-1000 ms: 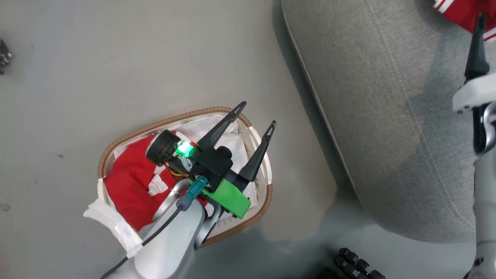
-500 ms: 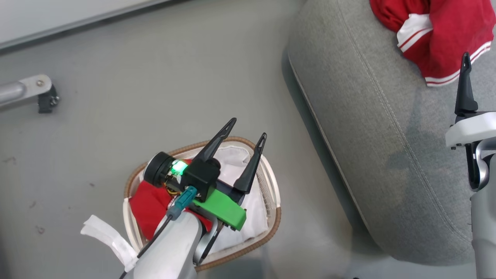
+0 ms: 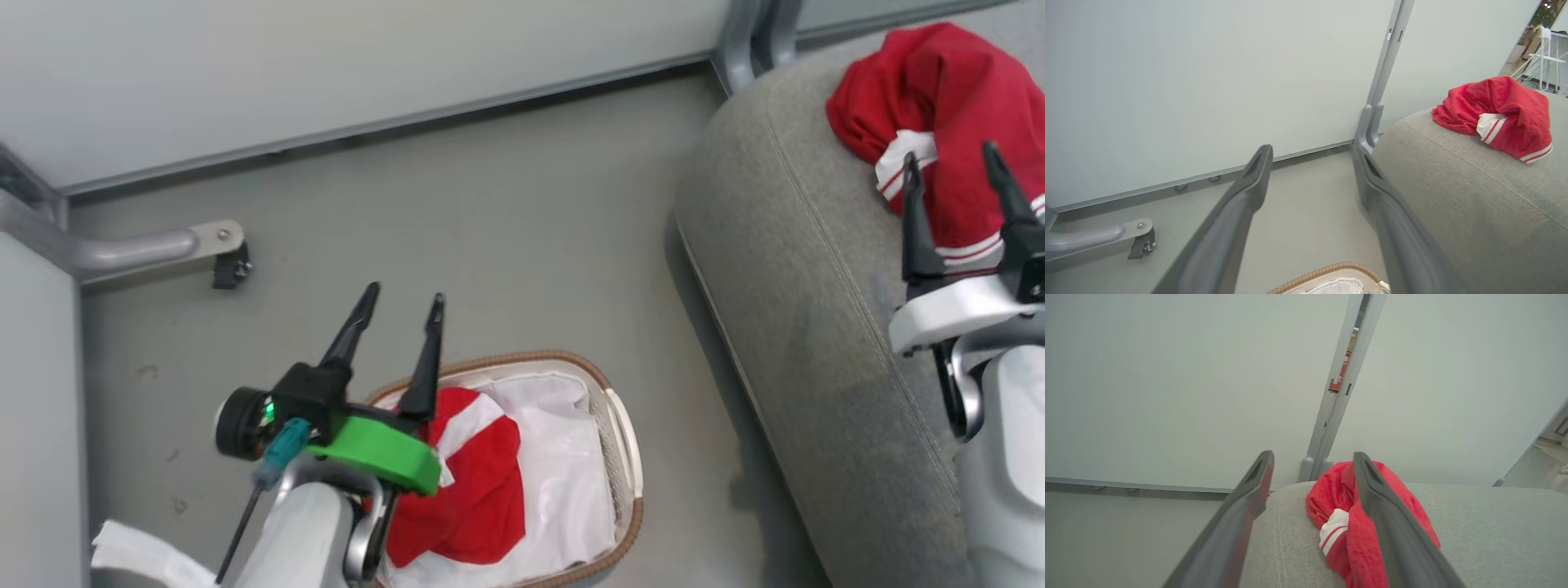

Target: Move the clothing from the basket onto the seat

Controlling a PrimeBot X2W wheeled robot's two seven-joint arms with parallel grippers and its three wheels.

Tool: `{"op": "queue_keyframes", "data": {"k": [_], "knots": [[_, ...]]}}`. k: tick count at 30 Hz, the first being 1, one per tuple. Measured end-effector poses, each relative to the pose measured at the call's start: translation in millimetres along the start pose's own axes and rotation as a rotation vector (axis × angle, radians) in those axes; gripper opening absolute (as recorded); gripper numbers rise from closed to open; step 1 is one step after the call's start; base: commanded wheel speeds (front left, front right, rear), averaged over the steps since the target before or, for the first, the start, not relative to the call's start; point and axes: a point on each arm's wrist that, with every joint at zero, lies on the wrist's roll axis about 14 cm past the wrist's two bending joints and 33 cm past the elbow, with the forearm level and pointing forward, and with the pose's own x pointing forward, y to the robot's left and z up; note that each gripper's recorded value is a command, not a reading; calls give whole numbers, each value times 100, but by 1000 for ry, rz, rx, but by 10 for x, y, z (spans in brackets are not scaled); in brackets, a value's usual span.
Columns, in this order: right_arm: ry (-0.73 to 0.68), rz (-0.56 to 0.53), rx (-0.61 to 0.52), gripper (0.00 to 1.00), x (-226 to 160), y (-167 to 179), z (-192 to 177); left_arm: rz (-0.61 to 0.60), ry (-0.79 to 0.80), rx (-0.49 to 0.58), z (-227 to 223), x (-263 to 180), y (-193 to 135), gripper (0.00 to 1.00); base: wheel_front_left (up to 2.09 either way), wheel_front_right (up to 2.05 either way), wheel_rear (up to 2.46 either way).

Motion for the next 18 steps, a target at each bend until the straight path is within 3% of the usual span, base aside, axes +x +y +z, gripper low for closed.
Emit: {"op": "queue_keyframes", "data": {"k": [8, 18], "knots": [[-50, 104, 118, 100, -202, 547, 222, 285, -59, 5, 238, -625, 661, 100, 0, 0, 0], [17, 171, 254, 100, -553, 927, 76, 381, -62, -35, 205, -1077, 728, 100, 0, 0, 0]]}}
